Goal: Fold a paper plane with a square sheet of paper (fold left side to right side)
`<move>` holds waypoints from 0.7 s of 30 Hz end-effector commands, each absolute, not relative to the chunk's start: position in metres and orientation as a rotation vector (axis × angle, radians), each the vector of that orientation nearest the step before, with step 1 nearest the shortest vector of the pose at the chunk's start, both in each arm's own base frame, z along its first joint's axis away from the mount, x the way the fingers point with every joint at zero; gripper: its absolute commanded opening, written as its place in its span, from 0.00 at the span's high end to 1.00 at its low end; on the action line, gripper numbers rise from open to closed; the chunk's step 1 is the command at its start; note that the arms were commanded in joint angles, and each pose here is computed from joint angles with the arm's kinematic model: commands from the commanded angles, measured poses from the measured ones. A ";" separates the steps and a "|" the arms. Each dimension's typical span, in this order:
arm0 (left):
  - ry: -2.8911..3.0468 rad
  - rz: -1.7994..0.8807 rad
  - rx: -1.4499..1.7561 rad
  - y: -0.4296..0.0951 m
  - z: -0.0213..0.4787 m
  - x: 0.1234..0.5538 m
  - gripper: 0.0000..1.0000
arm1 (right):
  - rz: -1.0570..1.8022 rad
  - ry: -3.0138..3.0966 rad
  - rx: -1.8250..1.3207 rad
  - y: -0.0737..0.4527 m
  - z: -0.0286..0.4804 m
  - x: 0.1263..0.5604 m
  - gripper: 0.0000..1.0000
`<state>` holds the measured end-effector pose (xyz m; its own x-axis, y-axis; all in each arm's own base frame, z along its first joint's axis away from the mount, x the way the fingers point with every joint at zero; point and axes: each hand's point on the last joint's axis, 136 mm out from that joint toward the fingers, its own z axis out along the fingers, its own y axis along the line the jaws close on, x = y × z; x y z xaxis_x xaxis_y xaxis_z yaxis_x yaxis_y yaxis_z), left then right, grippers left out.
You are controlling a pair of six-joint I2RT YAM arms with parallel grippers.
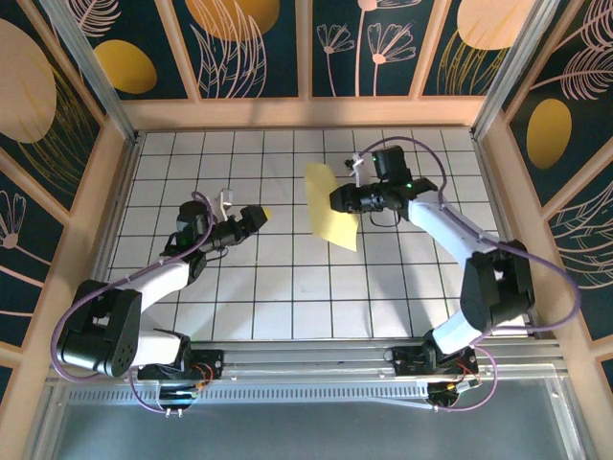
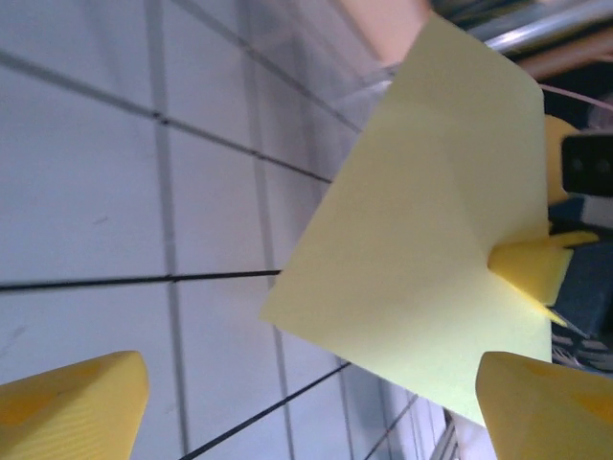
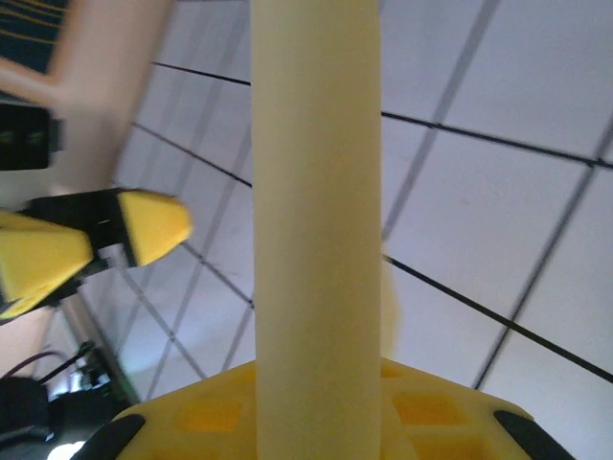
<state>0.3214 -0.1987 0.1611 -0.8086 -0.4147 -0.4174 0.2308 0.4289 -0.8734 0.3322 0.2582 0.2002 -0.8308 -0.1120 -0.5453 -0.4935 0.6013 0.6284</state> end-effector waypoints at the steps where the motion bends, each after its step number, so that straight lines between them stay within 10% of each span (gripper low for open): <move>1: 1.840 -1.498 0.179 -0.214 0.225 0.310 0.08 | 1.308 2.211 -0.663 0.269 0.246 0.303 0.75; 21: 1.632 -1.540 0.701 -0.256 0.302 0.295 0.09 | 1.588 1.852 -0.995 0.303 0.353 0.232 0.76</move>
